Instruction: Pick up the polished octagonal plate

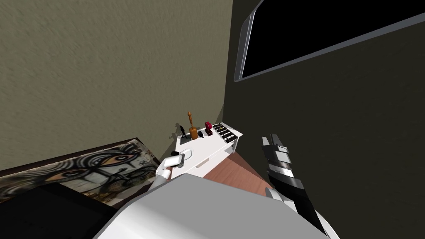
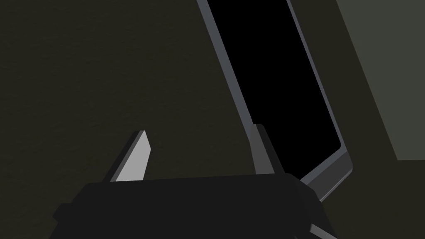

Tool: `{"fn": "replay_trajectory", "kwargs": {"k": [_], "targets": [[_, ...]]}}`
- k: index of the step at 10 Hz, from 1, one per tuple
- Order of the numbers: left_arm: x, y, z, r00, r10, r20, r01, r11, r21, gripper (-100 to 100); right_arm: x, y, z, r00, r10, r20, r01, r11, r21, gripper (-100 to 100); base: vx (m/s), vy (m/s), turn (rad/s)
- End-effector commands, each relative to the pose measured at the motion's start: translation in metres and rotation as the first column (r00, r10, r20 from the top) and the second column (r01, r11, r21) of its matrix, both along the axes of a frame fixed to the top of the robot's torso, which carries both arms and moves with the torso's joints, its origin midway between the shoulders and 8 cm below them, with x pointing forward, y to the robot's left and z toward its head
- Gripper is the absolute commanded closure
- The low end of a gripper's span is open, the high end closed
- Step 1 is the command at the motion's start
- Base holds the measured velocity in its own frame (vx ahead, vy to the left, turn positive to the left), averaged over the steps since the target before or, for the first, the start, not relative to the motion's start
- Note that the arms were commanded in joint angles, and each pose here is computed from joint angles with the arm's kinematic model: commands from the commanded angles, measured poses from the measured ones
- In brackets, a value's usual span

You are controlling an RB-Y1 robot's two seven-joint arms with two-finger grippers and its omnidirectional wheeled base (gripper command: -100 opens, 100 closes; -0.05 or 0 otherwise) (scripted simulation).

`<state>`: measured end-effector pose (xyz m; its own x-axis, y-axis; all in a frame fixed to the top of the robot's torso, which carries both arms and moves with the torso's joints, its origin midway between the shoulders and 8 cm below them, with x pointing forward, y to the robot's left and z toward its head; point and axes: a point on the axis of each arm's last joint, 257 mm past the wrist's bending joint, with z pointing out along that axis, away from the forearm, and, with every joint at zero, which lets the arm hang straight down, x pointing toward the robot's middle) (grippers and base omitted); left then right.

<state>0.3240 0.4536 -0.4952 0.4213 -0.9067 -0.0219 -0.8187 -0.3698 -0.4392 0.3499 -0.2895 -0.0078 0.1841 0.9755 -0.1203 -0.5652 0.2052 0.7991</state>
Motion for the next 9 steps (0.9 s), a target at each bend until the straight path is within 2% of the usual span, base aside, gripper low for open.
{"fn": "replay_trajectory", "kwargs": {"k": [1, 2, 3, 4, 5, 9], "targets": [[-0.010, 0.004, -0.006, 0.999, 0.013, -0.038, -0.013, 1.000, -0.013, -100, 0.000, 0.000, 0.000, 1.000, 0.000, 0.000, 0.000, 1.000, 0.000, 0, 0.019, -0.002, -0.004], [-0.016, 0.007, -0.008, 0.998, 0.021, -0.062, -0.023, 1.000, -0.019, -100, 0.000, 0.000, 0.000, 1.000, 0.000, 0.000, 0.000, 1.000, 0.000, 0, 0.019, 0.000, -0.008], [-0.012, 0.005, -0.007, 0.999, 0.016, -0.045, -0.016, 1.000, -0.014, -100, 0.000, 0.000, 0.000, 1.000, 0.000, 0.000, 0.000, 1.000, 0.000, 0, 0.009, 0.000, 0.000], [-0.014, 0.005, -0.007, 0.999, 0.017, -0.050, -0.018, 1.000, -0.016, 0, 0.000, 0.000, 0.000, 1.000, 0.000, 0.000, 0.000, 1.000, 0.000, 0, 0.000, 0.000, 0.000], [-0.014, 0.014, -0.012, 0.998, 0.036, -0.050, -0.037, 0.999, -0.015, -100, 0.000, 0.000, 0.000, 1.000, 0.000, 0.000, 0.000, 1.000, 0.000, 0, -0.021, 0.000, -0.137], [-0.017, 0.030, -0.022, 0.996, 0.077, -0.050, -0.078, 0.997, -0.015, -100, 0.000, 0.000, 0.000, 1.000, 0.000, 0.000, 0.000, 1.000, 0.000, 0, -0.040, -0.001, -0.115]]}}
